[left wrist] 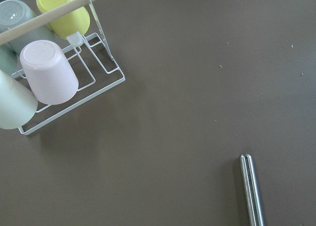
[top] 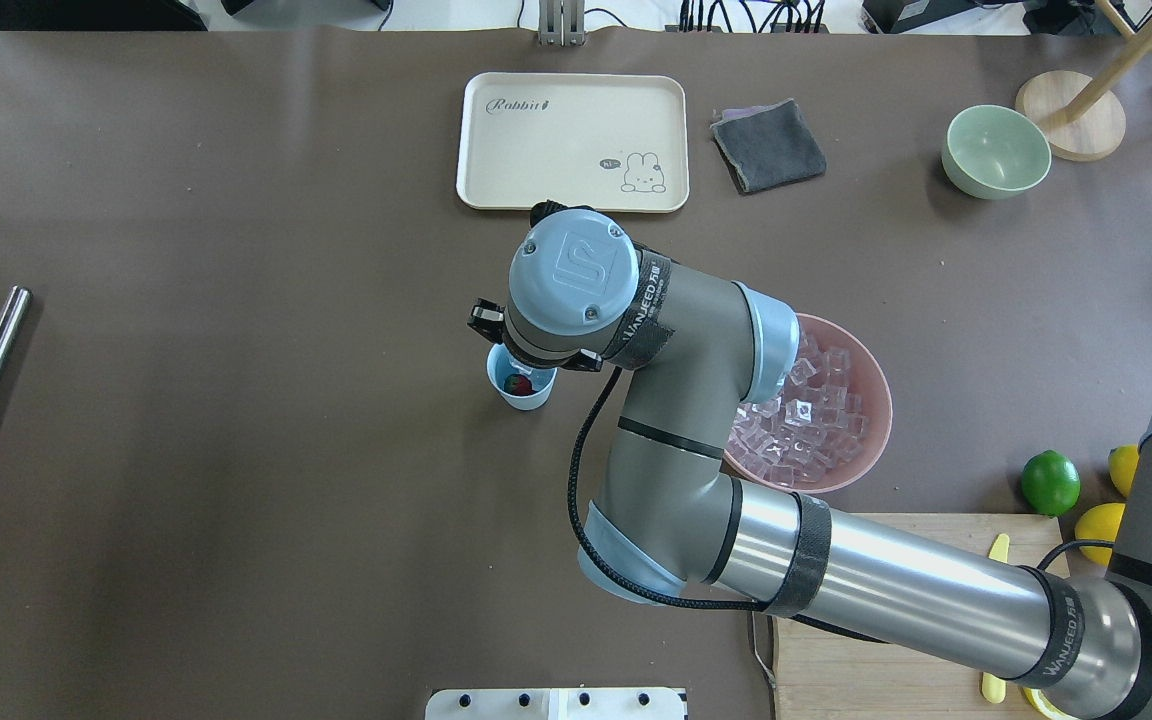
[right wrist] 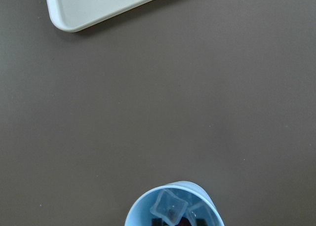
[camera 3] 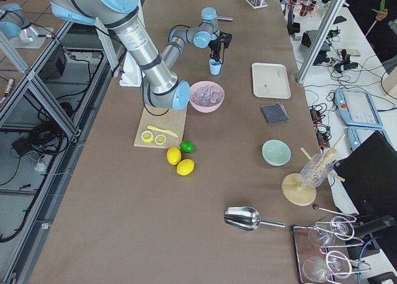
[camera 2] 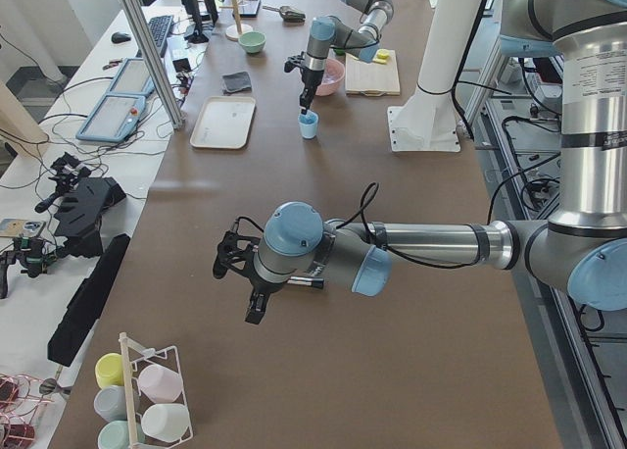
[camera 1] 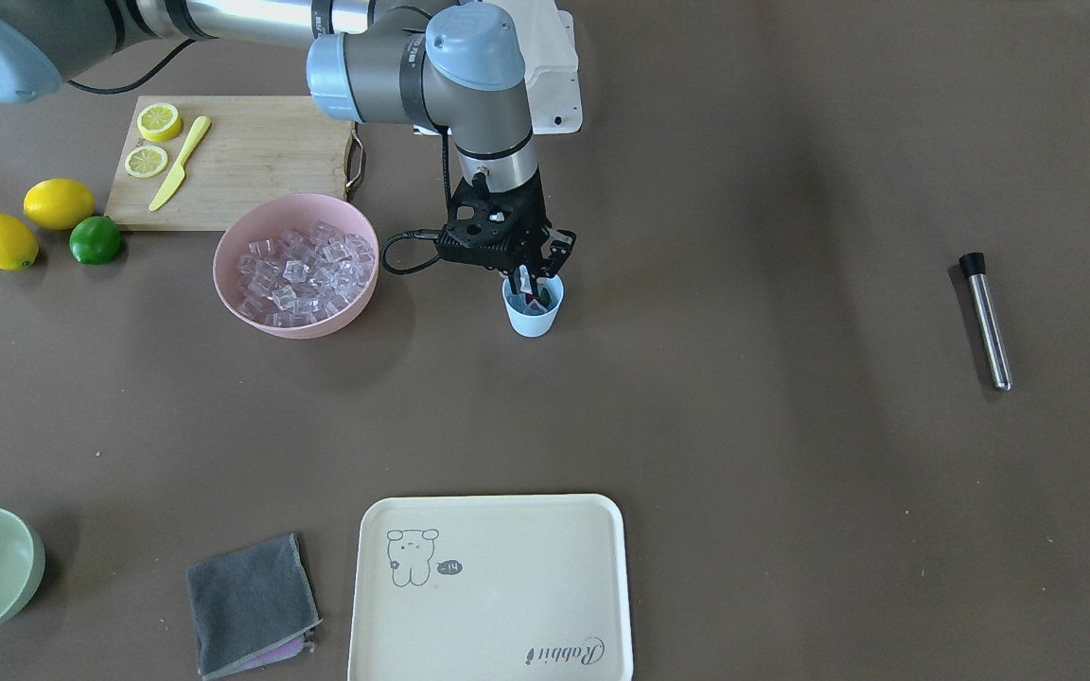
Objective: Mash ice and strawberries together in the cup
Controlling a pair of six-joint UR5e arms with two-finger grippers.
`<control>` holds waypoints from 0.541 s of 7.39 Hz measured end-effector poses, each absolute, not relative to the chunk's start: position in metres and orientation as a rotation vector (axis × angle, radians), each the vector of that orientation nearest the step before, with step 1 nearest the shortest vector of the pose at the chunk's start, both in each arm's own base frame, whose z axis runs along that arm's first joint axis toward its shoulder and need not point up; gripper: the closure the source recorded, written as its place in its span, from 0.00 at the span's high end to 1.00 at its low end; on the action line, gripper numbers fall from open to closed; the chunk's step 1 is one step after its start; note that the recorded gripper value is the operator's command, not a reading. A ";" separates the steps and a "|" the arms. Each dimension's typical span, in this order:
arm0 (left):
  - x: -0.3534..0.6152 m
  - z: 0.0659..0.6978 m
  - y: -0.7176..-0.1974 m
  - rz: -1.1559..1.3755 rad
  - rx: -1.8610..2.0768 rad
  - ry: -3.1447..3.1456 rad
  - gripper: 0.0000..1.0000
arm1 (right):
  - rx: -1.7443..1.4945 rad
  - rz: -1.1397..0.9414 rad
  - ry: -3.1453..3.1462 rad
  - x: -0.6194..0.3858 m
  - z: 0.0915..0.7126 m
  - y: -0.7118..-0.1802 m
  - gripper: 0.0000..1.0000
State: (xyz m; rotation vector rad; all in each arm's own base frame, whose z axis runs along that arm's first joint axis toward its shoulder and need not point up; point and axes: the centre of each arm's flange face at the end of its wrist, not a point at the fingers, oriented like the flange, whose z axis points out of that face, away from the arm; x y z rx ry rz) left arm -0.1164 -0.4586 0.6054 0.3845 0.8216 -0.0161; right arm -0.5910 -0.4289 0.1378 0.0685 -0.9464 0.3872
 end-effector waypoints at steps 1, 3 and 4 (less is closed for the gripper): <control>-0.116 0.606 -0.459 -0.017 0.384 0.822 0.98 | 0.075 0.387 -0.946 -0.590 0.138 -0.429 1.00; -0.116 0.606 -0.459 -0.019 0.382 0.822 0.98 | 0.081 0.386 -0.964 -0.569 0.132 -0.432 1.00; -0.111 0.606 -0.460 -0.017 0.373 0.823 0.98 | 0.082 0.361 -0.965 -0.538 0.135 -0.440 1.00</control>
